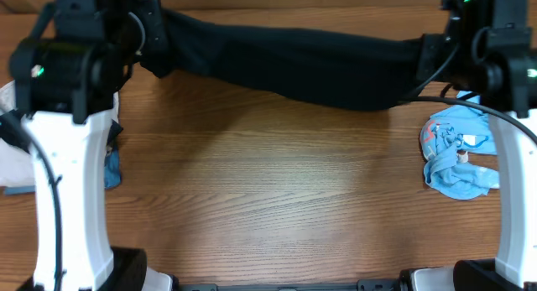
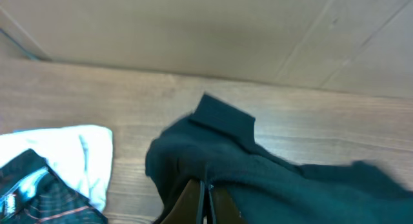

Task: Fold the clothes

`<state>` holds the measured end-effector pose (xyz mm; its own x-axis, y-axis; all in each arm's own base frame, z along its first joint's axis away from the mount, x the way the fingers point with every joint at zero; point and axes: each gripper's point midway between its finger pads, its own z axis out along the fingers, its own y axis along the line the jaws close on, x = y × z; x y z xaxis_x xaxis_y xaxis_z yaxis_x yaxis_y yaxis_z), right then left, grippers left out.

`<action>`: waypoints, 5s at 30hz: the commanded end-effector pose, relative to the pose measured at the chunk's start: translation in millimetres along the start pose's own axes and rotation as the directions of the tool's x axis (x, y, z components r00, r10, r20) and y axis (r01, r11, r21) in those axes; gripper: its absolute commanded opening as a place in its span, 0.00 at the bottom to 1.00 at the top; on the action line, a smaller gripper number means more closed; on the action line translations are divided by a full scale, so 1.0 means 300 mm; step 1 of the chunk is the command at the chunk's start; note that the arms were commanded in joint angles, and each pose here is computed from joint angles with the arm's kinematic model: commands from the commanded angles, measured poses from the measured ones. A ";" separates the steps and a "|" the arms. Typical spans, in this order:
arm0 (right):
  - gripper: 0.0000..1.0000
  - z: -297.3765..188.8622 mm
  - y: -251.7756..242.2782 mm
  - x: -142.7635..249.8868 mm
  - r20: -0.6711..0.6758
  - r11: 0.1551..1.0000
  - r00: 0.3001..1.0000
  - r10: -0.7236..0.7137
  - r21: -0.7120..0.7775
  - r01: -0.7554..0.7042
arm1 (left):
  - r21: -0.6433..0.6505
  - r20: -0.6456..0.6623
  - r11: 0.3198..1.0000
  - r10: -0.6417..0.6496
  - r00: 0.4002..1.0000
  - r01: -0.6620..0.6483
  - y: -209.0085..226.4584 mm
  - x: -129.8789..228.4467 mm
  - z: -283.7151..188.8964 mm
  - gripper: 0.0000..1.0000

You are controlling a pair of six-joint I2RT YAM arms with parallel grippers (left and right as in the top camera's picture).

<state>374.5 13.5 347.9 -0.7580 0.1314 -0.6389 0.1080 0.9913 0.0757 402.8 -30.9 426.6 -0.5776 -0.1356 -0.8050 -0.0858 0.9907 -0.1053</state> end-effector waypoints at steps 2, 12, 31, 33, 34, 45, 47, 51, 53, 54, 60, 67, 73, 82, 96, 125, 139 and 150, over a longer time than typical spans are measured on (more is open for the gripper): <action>0.04 -0.206 -0.061 -0.108 0.165 0.998 0.986 0.026 0.044 -0.034 | 0.023 0.187 1.000 -0.017 0.982 0.013 0.059 -0.099 -0.273 0.04; 0.04 -0.480 -0.083 -0.206 0.404 0.997 0.913 0.052 0.025 -0.068 | 0.054 0.390 0.997 -0.077 0.918 0.060 0.129 -0.176 -0.523 0.04; 0.11 0.287 -0.040 -0.412 0.235 0.995 0.969 0.073 0.055 -0.088 | 0.282 0.262 0.959 -0.112 0.959 0.035 0.015 -0.331 0.387 0.04; 0.10 0.233 -0.044 -0.462 0.307 0.991 0.946 0.102 0.048 -0.122 | 0.330 0.343 0.943 -0.151 0.927 0.031 0.009 -0.411 0.340 0.04; 0.10 0.191 -0.043 -0.491 0.347 0.991 0.932 0.104 0.040 -0.125 | 0.357 0.393 0.934 -0.175 0.903 0.025 0.008 -0.464 0.293 0.04; 0.11 -0.101 -0.086 -0.485 0.421 0.988 0.902 0.096 0.073 -0.139 | 0.370 0.385 0.928 -0.101 0.917 -0.053 0.042 -0.469 0.032 0.04; 0.16 -0.055 -0.060 -0.431 0.341 0.993 0.935 0.092 0.040 -0.113 | 0.391 0.301 0.920 -0.097 0.949 -0.030 0.019 -0.404 0.062 0.04; 0.22 0.036 -0.001 -0.335 0.196 0.996 0.977 0.086 -0.045 -0.079 | 0.487 0.248 0.868 -0.030 0.968 -0.098 -0.109 -0.338 0.055 0.04; 0.26 0.071 0.013 -0.298 0.143 0.995 0.986 0.084 -0.065 -0.076 | 0.513 0.260 0.846 0.004 0.966 -0.142 -0.178 -0.328 0.045 0.04; 0.27 0.085 0.013 -0.280 0.119 0.995 0.989 0.084 -0.065 -0.077 | 0.524 0.273 0.833 0.033 0.962 -0.177 -0.218 -0.320 0.039 0.04; 0.27 0.138 0.004 -0.211 0.026 0.996 0.997 0.079 -0.043 -0.078 | 0.626 0.320 0.709 0.146 0.936 -0.325 -0.446 -0.253 -0.025 0.04; 0.28 0.146 -0.003 -0.186 -0.005 0.999 1.000 0.031 -0.034 -0.031 | 0.741 0.421 0.472 0.227 0.878 -0.477 -0.578 -0.159 -0.282 0.04; 0.34 0.156 -0.008 -0.177 -0.021 0.999 1.000 0.016 -0.031 -0.016 | 0.472 0.302 0.789 0.275 0.913 -0.394 -0.295 -0.159 -0.243 0.04; 0.34 0.249 0.104 -0.094 -0.161 0.980 0.987 -0.027 -0.198 -0.006 | 0.321 -0.210 0.942 0.168 0.963 -0.094 -0.099 0.116 -0.065 0.04; 0.38 0.549 0.494 0.147 -0.375 0.891 0.888 -0.267 -0.448 0.079 | 0.102 -0.689 0.993 0.119 0.715 -0.068 0.046 0.524 0.283 0.04; 0.69 1.120 0.961 0.356 -0.171 0.805 0.895 -0.412 -0.528 0.269 | 0.117 -0.747 0.992 0.120 0.653 -0.049 0.041 0.619 0.326 0.04; 0.04 1.185 0.873 0.344 -0.202 0.871 0.904 -0.376 -0.410 0.270 | 0.119 -0.735 0.992 0.122 0.668 -0.050 0.039 0.609 0.338 0.04; 0.04 0.697 0.494 -0.208 0.004 0.976 0.988 -0.151 -0.158 0.150 | 0.118 -0.562 0.991 0.120 0.818 -0.064 0.041 0.439 0.395 0.04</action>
<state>561.0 217.9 96.9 -0.8870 -0.1512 -0.4362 -0.2314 0.9632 0.1366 407.3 -39.1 223.5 -0.9719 0.0244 -0.2342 0.0537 0.9914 -0.1196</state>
